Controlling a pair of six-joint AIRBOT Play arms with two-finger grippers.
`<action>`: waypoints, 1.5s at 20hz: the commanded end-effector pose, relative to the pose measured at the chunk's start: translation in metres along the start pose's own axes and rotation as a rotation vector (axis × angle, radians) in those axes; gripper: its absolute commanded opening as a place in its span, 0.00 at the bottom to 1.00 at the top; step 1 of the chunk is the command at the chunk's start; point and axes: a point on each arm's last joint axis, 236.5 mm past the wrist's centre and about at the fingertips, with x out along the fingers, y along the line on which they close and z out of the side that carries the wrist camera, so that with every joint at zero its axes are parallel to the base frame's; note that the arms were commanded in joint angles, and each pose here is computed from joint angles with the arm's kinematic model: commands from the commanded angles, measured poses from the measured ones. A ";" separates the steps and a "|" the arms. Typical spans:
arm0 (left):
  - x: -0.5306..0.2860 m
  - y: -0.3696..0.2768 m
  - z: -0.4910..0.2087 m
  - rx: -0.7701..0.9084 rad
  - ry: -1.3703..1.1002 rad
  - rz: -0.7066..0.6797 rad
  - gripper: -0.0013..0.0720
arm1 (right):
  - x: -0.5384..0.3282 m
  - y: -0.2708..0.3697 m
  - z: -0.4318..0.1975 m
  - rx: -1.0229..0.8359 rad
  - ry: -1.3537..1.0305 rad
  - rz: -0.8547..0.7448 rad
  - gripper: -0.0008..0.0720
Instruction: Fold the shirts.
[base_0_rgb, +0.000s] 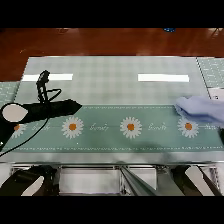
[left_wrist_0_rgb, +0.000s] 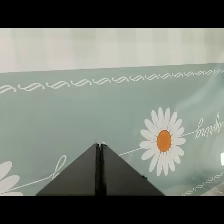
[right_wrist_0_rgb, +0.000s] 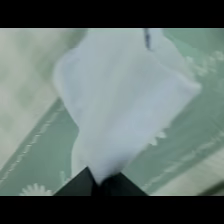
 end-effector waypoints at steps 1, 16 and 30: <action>0.000 0.001 0.003 0.001 -0.011 0.002 0.04 | 0.000 -0.115 -0.055 0.205 0.045 -0.348 0.05; -0.093 -0.058 0.211 0.295 -0.367 -0.003 0.04 | -0.023 0.177 0.053 -0.161 -0.314 0.624 0.05; 0.026 0.065 0.097 0.146 0.128 0.374 0.04 | 0.190 0.182 -0.092 -0.931 0.090 -0.156 0.05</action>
